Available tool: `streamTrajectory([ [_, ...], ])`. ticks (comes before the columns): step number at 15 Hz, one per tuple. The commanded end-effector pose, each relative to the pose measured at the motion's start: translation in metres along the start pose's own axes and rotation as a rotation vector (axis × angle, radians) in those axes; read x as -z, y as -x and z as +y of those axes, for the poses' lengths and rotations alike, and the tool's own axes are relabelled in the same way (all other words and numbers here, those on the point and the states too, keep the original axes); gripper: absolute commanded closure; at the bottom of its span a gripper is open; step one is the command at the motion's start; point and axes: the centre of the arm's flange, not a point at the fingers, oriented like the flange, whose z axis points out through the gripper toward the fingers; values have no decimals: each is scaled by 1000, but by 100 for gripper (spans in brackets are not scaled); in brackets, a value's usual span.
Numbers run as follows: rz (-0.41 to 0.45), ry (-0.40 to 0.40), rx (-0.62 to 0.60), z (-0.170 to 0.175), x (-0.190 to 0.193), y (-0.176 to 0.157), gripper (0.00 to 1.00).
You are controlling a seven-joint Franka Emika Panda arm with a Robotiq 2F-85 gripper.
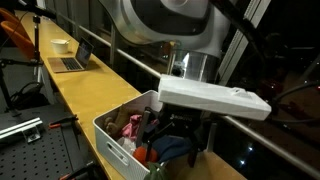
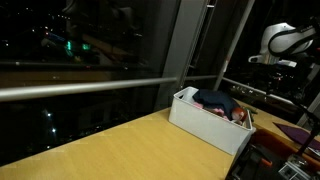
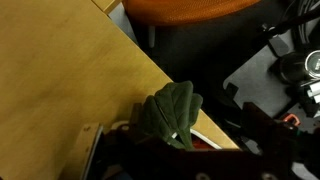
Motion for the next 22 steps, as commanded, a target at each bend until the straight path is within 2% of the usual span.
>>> streamTrajectory([
  [1, -1, -27, 108, 13, -23, -25, 0],
  [7, -39, -96, 207, 19, -61, -78, 0],
  [10, -85, -107, 233, 21, -78, -80, 0],
  [14, -164, -130, 290, 7, -112, -71, 0],
  [17, -190, -144, 314, 4, -122, -73, 0],
  [18, -187, -150, 316, 4, -124, -73, 19],
  [22, -179, -148, 301, 5, -122, -70, 49],
])
